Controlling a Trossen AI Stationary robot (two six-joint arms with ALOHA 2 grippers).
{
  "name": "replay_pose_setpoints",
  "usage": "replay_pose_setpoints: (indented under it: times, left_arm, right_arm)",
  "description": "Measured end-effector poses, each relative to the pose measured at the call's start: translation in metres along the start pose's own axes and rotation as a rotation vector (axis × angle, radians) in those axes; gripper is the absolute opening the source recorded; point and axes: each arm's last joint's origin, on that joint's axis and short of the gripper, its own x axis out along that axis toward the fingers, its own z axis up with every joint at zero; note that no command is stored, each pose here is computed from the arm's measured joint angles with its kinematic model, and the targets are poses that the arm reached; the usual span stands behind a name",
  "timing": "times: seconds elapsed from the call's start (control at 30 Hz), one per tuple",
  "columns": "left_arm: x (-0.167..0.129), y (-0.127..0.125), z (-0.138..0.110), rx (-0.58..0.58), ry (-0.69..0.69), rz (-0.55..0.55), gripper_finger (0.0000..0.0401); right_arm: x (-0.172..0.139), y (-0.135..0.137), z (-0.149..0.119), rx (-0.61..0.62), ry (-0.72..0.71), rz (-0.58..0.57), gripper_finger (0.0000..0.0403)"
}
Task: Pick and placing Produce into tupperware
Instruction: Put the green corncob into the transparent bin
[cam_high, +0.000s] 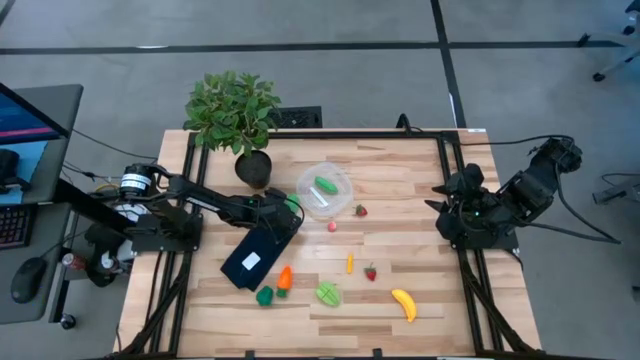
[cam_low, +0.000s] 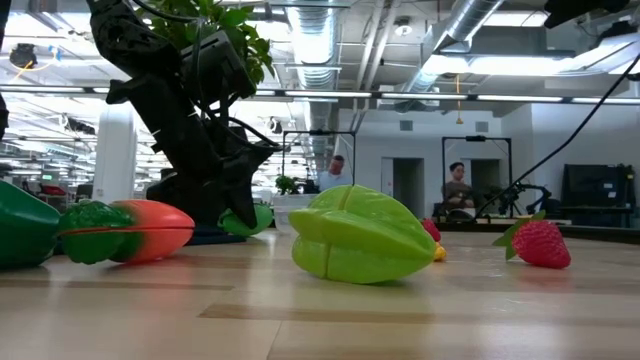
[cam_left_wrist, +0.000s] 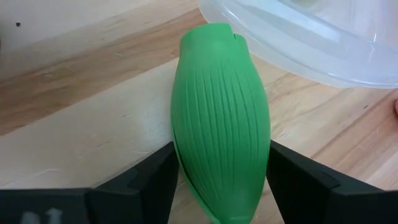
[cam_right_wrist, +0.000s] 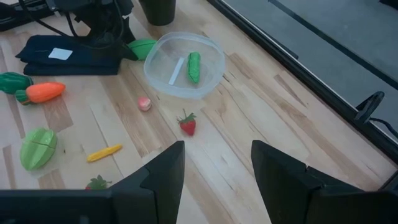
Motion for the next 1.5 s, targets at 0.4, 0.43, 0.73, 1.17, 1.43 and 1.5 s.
replay_pose_setpoints:
  times: [0.4,0.43,0.73,1.17,1.43,1.5]
  left_arm:
    - [0.0,0.0,0.0,-0.018,0.004,-0.003,0.0217]
    - [0.0,0.0,0.0,-0.019,0.01,-0.007,0.0217]
    - [-0.007,-0.003,0.001,-0.024,0.072,-0.076,0.0217]
    - [-0.024,0.002,0.007,0.017,0.1,-0.072,0.0217]
    - [-0.026,0.002,0.003,0.037,0.129,-0.064,0.0217]
    - [-0.026,0.001,0.001,0.041,0.142,-0.075,0.0217]
  right_arm:
    - [0.0,0.0,0.0,0.0,0.0,0.0,0.0177]
    - [0.0,0.0,0.0,0.001,0.0,0.0,0.0177]
    - [0.0,0.0,0.0,0.003,-0.001,0.002,0.0177]
    - [0.0,0.0,0.0,0.001,-0.001,0.001,0.0177]
    - [0.0,0.0,0.0,0.0,-0.004,-0.002,0.0177]
    - [0.0,0.0,0.0,0.0,-0.004,-0.002,0.0177]
